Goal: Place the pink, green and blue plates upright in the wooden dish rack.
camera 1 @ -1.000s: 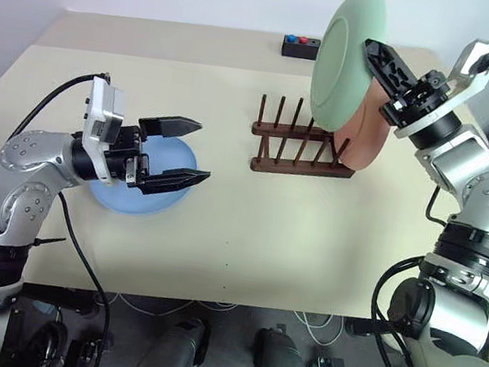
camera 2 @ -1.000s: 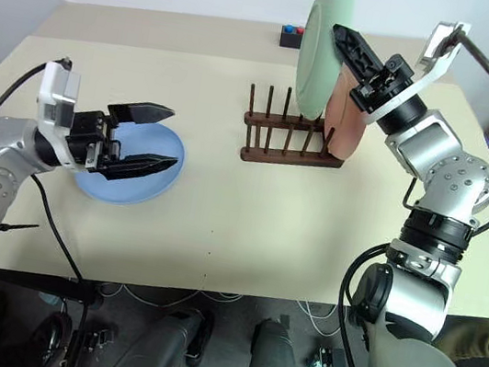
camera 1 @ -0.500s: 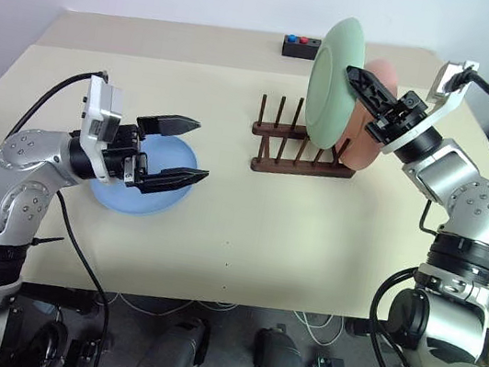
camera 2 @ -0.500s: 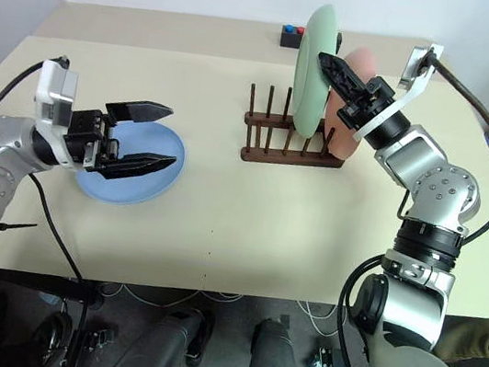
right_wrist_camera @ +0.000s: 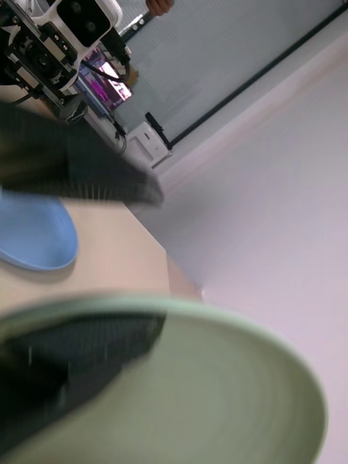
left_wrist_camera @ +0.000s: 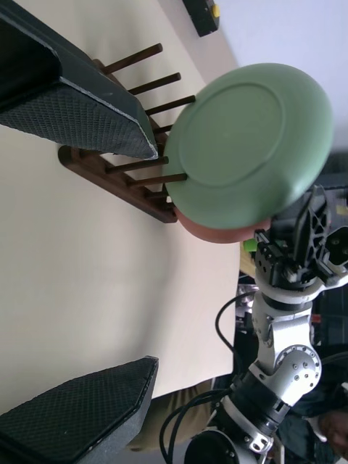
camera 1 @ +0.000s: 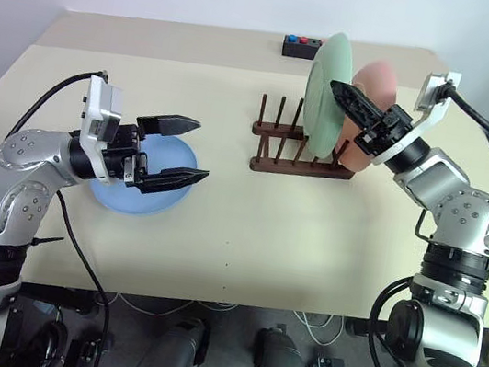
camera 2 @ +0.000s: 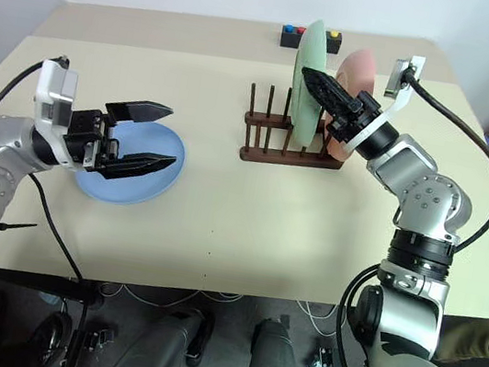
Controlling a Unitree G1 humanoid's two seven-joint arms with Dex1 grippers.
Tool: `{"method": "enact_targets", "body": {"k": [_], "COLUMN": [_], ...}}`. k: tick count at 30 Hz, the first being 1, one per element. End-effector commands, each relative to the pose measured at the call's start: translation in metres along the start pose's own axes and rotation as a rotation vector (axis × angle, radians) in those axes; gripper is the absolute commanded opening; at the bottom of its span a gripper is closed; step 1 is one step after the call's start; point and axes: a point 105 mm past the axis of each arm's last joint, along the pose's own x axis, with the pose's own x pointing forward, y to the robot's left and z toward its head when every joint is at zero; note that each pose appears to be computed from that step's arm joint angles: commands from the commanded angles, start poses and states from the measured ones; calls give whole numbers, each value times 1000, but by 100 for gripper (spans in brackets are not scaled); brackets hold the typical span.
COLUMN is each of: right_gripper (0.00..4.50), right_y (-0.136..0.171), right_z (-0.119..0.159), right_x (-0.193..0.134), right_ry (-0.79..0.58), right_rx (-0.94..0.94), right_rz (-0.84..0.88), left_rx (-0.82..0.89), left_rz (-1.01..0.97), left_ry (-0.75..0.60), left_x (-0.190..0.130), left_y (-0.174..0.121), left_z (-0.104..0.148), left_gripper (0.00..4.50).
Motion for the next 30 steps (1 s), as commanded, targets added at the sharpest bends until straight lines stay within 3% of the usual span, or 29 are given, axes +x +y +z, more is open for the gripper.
{"method": "enact_targets", "body": {"k": [1, 2, 3, 12, 22, 30], "right_gripper": [380, 431, 446, 446, 446, 446], "right_y": [15, 15, 15, 17, 4, -4], "right_z": [15, 16, 17, 27, 19, 30], "right_x": [4, 4, 4, 7, -2, -4], "right_ry": [-26, -28, -27, -18, 174, 202], "right_rx": [-88, -103, -117, -300, -580, -722], "right_rz": [44, 43, 43, 37, -2, -48], "left_rx": [47, 47, 46, 34, 31, 33], "left_rz": [-2, -2, -1, -1, 0, 2], "left_ry": [-30, -30, -31, -33, -28, -34], "left_x": [-1, -1, 0, -1, -1, 1], "left_y": [-1, -1, -1, -2, -2, 0], "left_z": [13, 13, 13, 12, 11, 11], "left_gripper": [450, 450, 450, 450, 450, 450]}}
